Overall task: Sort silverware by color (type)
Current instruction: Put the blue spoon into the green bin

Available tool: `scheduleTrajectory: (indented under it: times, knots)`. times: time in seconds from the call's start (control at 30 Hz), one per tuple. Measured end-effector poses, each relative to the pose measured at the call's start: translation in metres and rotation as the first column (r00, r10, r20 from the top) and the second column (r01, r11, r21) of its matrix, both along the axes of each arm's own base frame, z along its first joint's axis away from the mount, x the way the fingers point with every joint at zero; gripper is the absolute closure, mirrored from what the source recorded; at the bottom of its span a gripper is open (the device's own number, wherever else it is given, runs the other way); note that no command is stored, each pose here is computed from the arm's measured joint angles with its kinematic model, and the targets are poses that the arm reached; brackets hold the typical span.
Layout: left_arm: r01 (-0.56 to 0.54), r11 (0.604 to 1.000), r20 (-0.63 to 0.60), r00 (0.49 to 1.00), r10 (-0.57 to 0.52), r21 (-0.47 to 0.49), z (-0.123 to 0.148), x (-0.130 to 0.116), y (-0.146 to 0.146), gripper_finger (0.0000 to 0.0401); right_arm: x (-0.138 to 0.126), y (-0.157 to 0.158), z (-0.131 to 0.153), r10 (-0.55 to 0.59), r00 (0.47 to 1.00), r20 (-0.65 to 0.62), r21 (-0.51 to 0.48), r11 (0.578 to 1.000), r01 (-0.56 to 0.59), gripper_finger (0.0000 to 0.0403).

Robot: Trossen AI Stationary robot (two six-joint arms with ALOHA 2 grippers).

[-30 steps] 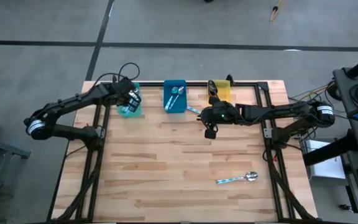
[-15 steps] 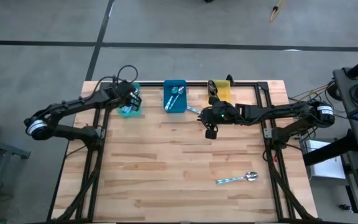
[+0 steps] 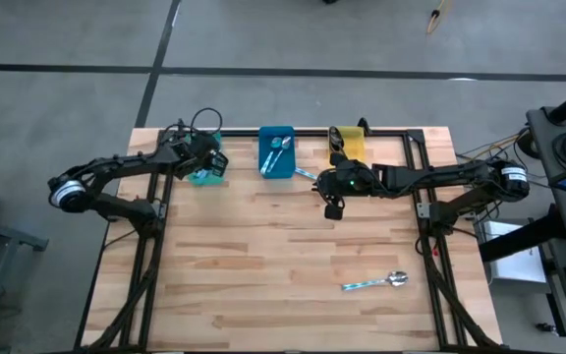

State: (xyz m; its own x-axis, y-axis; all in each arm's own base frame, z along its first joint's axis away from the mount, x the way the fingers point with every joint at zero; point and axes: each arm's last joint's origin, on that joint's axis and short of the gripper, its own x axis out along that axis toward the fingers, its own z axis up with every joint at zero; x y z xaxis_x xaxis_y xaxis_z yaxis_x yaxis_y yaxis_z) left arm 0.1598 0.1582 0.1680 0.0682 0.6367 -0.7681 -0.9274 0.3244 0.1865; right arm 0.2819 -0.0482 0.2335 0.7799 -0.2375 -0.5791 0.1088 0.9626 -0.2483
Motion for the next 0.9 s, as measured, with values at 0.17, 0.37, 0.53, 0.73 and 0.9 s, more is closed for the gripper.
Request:
scheduleTrajectory:
  times: [0.17, 0.37, 0.53, 0.73, 0.9]
  knots:
    - [-0.017, 0.999, -0.048, 0.999, 0.016, -0.027, -0.012, 0.004, 0.004, 0.0384, 0.000, 0.000, 0.000, 0.000, 1.000, 0.000, 0.000, 1.000, 0.000, 0.0360]
    - [-0.028, 0.999, -0.079, 0.997, 0.026, -0.024, -0.016, 0.009, 0.009, 0.0380, 0.000, 0.000, 0.000, 0.001, 1.000, -0.001, -0.002, 1.000, -0.001, 0.0360]
    - [-0.026, 0.999, -0.083, 0.996, 0.023, -0.032, -0.019, 0.011, 0.011, 0.0371, 0.000, 0.000, 0.000, 0.001, 1.000, -0.001, -0.002, 1.000, -0.001, 0.0360]
    - [-0.032, 0.999, -0.077, 0.997, 0.029, -0.036, -0.020, 0.012, 0.011, 0.0369, 0.000, 0.000, 0.000, 0.002, 1.000, -0.001, -0.002, 1.000, -0.002, 0.0360]
    - [-0.029, 0.999, -0.077, 0.997, 0.027, -0.030, -0.020, 0.012, 0.012, 0.0368, 0.000, 0.000, 0.000, 0.001, 1.000, 0.000, 0.000, 1.000, -0.001, 0.0360]
